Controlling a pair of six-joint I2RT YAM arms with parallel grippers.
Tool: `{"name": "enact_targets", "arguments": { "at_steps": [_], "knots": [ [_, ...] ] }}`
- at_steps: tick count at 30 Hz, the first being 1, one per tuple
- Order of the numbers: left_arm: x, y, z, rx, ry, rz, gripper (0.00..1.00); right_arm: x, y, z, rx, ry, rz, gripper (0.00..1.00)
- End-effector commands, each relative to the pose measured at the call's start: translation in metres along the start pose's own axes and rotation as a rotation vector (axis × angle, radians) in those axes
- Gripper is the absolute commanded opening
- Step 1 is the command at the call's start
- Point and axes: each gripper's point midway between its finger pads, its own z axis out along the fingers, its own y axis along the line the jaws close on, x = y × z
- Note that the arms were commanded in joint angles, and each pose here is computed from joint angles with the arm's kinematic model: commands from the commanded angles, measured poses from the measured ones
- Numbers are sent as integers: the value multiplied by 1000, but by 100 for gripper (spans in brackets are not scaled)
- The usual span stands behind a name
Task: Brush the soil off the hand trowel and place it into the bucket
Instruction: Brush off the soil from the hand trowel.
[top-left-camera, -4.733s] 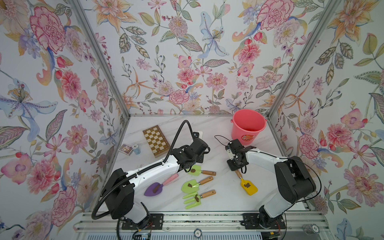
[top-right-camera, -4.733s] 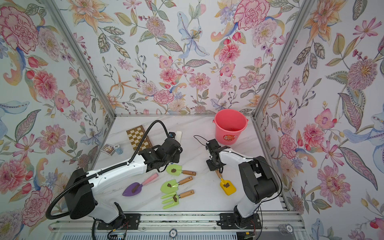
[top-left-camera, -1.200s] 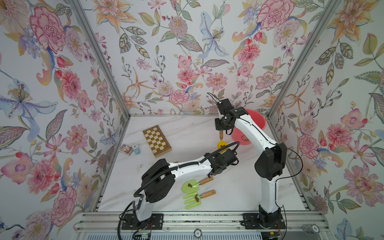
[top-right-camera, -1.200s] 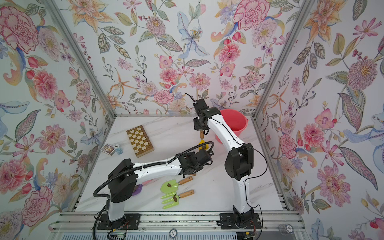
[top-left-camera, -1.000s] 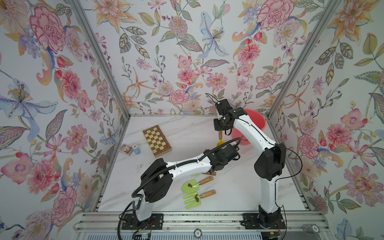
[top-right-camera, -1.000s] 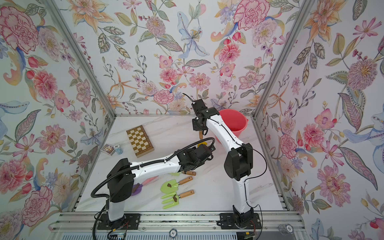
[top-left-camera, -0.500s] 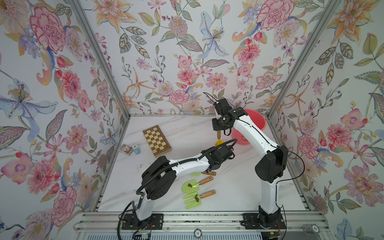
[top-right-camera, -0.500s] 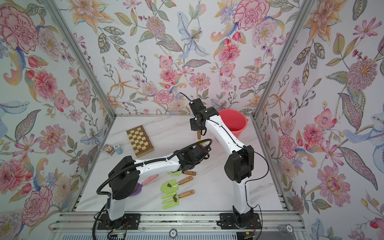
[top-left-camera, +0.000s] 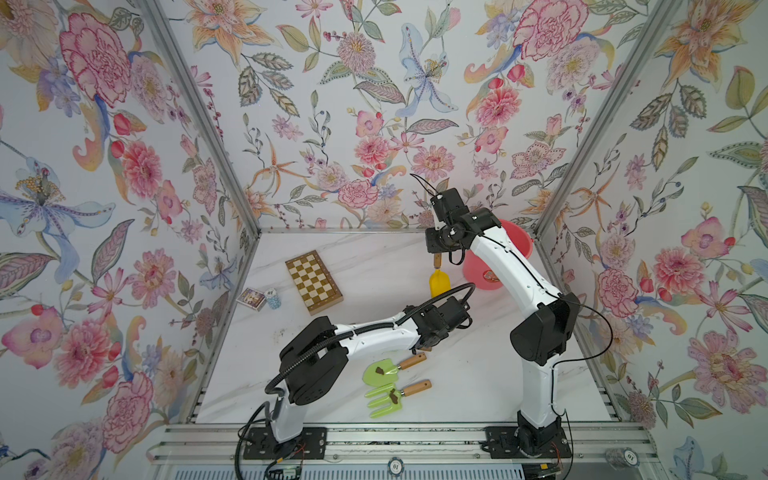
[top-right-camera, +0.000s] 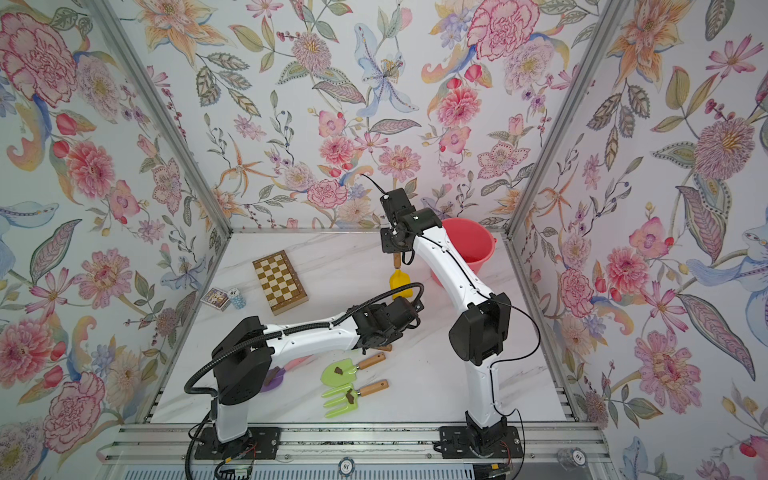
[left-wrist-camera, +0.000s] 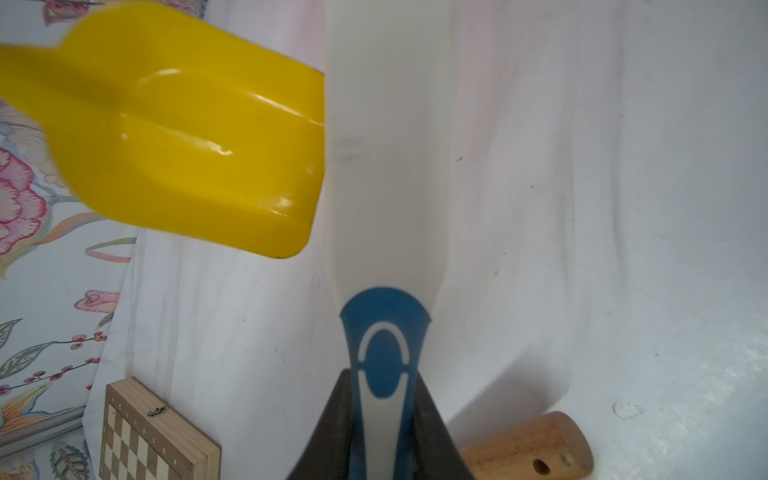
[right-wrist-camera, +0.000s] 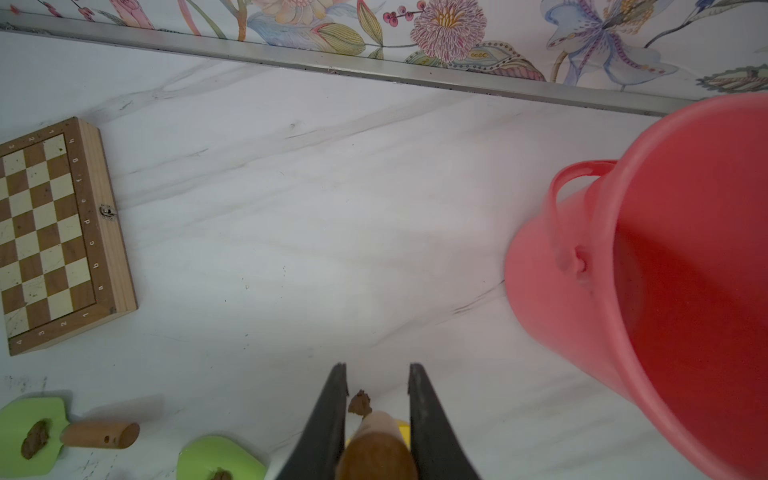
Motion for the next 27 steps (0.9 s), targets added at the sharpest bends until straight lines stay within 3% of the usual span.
{"name": "enact_targets", "arguments": {
  "at_steps": [1,5,13,23,27],
  "knots": [
    [-21,35,-22,-71,-52,0,0,0,0,0,11,6,-10,3],
    [-16,48,-1,-136,-8,74,0,3,4,-4,9,5,-19,3],
    [-11,62,29,-205,23,112,0,10,19,-17,-14,1,-39,3],
    [30,3,41,-66,81,76,0,0,15,-19,-11,-22,-24,3],
    [22,1,27,-32,51,17,0,-1,13,-16,-5,-21,-25,3]
  ]
}}
